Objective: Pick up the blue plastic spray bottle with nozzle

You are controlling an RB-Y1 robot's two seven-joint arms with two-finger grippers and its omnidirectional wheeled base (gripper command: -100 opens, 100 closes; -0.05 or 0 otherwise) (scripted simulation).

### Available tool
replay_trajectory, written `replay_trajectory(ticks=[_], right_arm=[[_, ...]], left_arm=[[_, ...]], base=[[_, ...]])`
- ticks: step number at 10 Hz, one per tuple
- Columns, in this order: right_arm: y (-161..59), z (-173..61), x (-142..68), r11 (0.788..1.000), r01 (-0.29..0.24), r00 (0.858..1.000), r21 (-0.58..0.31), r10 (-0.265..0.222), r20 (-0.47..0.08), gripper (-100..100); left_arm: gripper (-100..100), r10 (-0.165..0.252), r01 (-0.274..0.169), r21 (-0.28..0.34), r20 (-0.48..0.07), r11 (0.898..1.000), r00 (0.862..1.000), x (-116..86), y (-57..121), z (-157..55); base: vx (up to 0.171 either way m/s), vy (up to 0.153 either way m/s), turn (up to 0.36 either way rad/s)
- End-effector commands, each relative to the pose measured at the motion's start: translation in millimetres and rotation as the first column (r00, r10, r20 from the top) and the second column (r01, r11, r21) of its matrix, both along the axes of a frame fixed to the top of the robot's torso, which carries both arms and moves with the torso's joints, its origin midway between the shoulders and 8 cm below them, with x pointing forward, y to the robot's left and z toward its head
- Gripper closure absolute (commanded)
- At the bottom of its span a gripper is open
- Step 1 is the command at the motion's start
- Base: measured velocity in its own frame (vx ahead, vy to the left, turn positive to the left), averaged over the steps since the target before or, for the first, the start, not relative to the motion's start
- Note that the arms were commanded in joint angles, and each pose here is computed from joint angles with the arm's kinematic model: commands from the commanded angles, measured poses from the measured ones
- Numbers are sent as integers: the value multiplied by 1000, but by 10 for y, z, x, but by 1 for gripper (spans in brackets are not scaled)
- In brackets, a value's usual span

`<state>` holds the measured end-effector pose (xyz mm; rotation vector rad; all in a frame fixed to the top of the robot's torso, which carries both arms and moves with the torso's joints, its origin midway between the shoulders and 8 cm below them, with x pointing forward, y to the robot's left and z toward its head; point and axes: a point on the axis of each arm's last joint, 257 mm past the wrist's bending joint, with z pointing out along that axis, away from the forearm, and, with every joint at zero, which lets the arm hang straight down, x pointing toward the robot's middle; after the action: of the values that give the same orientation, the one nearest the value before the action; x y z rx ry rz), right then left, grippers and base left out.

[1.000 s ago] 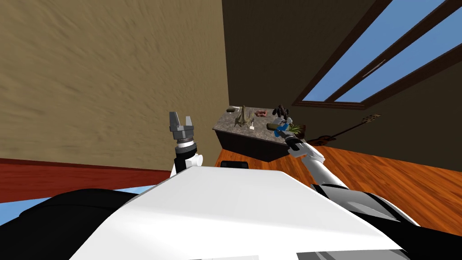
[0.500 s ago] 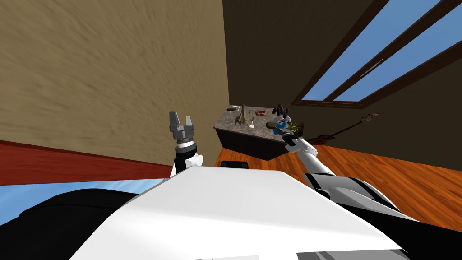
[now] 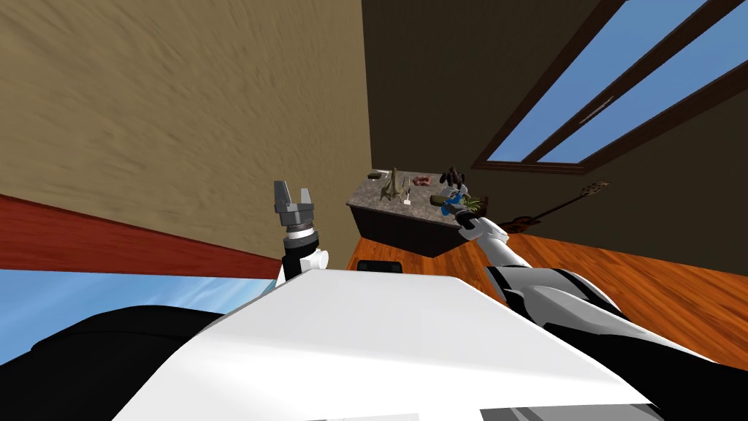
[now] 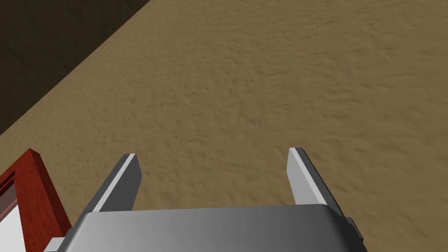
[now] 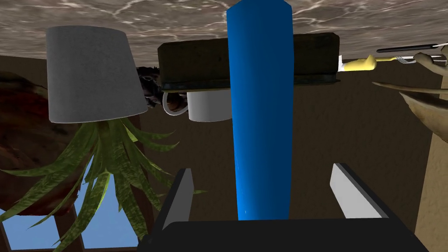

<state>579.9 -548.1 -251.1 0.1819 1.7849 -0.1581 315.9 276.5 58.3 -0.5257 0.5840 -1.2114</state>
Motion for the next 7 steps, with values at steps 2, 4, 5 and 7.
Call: replay_trajectory(ticks=[2, 4, 5, 7], right_arm=[[-31, 85, 136, 1000, 16, 1000, 5, -16, 5, -100], [76, 174, 302, 1000, -8, 1000, -12, 8, 6, -100], [34, 228, 361, 1000, 7, 1000, -7, -7, 8, -100], [50, 193, 351, 1000, 1, 1000, -8, -1, 6, 100]], left_arm=[[0, 0, 0, 0, 0, 1000, 1000, 0, 0, 0], [0, 0, 0, 0, 0, 1000, 1000, 0, 0, 0], [0, 0, 0, 0, 0, 1000, 1000, 0, 0, 0], [0, 0, 0, 0, 0, 1000, 1000, 0, 0, 0]], base=[[-37, 2, -3], [-88, 11, 12], [-59, -9, -3], [-9, -2, 2]])
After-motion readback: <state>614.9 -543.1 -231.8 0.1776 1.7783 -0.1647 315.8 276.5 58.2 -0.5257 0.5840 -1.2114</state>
